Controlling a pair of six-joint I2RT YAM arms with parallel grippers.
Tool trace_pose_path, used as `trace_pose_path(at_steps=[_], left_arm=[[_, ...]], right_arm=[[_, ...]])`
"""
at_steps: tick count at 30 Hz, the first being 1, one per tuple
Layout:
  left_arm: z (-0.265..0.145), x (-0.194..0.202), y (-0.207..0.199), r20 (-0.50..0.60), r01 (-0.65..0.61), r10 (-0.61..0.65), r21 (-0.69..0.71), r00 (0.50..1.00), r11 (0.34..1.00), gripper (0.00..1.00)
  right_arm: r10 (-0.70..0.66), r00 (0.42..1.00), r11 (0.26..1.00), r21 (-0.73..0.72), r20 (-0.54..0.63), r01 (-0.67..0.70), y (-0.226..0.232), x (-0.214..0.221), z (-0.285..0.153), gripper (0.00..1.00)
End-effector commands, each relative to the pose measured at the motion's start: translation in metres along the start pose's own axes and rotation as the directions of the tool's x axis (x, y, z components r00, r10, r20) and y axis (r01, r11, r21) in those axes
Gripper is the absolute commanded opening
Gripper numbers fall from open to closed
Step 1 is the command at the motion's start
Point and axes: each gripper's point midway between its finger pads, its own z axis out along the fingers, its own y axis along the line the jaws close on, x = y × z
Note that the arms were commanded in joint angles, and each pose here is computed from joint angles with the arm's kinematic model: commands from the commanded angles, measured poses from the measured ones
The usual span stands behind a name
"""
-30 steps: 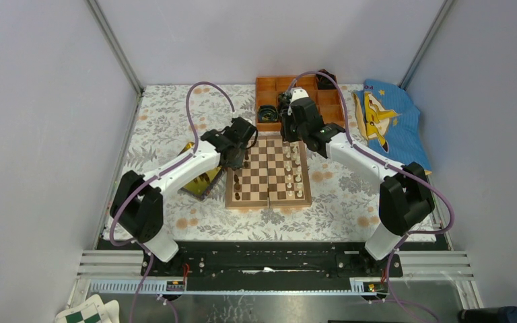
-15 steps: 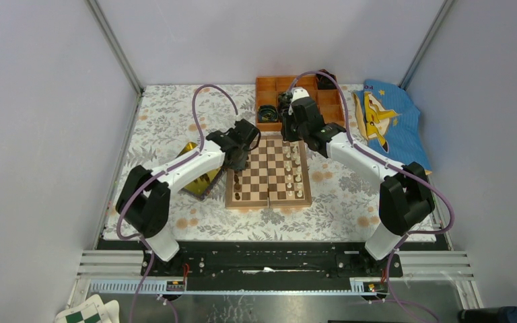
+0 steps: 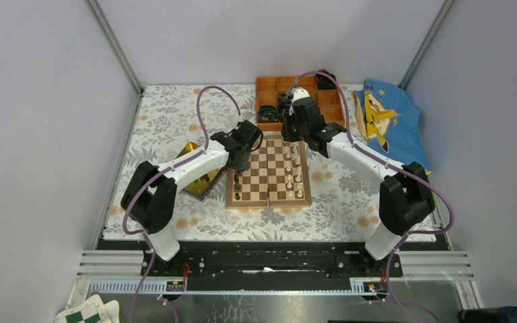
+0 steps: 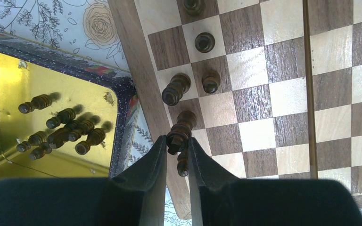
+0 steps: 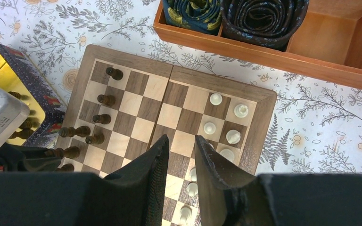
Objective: Set up the chess pieces on the board
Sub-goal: Place the chess piece on the chessboard.
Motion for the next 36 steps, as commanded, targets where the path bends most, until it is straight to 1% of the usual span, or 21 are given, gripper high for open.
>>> trace_pose_path(at_steps=[1,21,28,36], left_arm=[[0.0064,-0.0006,-0.0056,0.012,0.002,-0.003,0.012,1.0,1.0,0.01],[0.0125,0.0023,-0.0073,0.001,0.001,-0.001,0.012,1.0,1.0,0.08],[0.0108,0.0023,-0.0084,0.002,0.005,-0.005,0.021,1.0,1.0,0.15],[0.009,0.0024,-0.008,0.006,0.011,-0.011,0.022,1.0,1.0,0.31]], right_arm=[[0.014,0.997,1.0,-0.025,0.076,-0.012,0.0025,-0.0235,-0.0116,0.33],[0.018,0.998,0.999,-0.032,0.067,-0.015,0.0028,-0.0204,-0.0077,0.33],[0.02,0.998,0.999,-0.038,0.063,-0.018,0.0036,-0.019,-0.0068,0.33],[0.022,0.998,0.999,-0.043,0.06,-0.019,0.0042,-0.0178,-0.0068,0.33]])
